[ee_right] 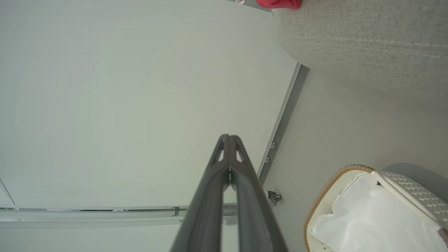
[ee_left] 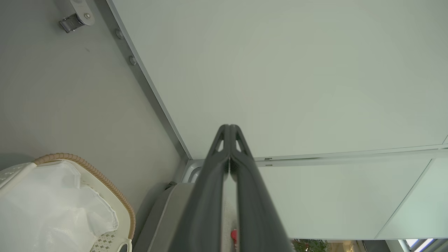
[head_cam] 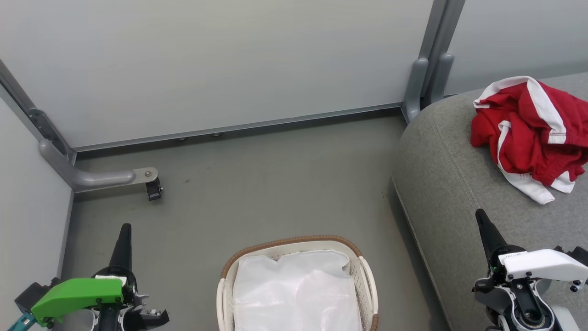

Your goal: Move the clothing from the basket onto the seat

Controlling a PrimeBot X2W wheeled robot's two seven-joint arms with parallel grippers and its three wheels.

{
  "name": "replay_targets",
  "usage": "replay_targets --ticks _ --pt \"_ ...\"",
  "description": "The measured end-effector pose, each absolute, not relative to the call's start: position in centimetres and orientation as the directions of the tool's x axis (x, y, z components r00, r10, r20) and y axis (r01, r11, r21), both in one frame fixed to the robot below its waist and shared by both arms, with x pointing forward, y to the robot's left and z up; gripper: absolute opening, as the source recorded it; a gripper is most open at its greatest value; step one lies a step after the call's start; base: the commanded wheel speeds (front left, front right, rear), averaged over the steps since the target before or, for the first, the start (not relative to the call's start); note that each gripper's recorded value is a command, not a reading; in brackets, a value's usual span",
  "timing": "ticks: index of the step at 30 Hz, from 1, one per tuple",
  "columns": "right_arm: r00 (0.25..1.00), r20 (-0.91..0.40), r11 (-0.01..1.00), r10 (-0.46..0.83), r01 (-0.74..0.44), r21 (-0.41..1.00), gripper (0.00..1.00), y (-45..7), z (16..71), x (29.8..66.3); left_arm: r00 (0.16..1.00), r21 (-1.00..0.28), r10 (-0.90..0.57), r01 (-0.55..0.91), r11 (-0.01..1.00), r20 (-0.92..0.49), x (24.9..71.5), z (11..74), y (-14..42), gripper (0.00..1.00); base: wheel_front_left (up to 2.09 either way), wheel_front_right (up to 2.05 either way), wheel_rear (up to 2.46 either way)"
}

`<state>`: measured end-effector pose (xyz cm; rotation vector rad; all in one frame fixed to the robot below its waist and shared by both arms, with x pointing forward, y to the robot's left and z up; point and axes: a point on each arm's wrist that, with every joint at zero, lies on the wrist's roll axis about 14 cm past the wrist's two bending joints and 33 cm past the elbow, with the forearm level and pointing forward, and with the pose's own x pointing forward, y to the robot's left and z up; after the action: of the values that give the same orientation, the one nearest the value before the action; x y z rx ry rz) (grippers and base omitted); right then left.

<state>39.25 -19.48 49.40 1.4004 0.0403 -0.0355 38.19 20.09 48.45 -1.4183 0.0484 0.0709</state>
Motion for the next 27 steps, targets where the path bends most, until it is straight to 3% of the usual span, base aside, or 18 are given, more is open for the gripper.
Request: replay_targets --ticks 27 --pt "1.0 0.001 -0.005 0.002 -0.001 1.0 0.0 -19.9 50.8 39.0 1.0 -1.0 0.0 -0.014 -0.006 -0.014 38.7 50.3 19.9 0.0 0.0 0.0 0.0"
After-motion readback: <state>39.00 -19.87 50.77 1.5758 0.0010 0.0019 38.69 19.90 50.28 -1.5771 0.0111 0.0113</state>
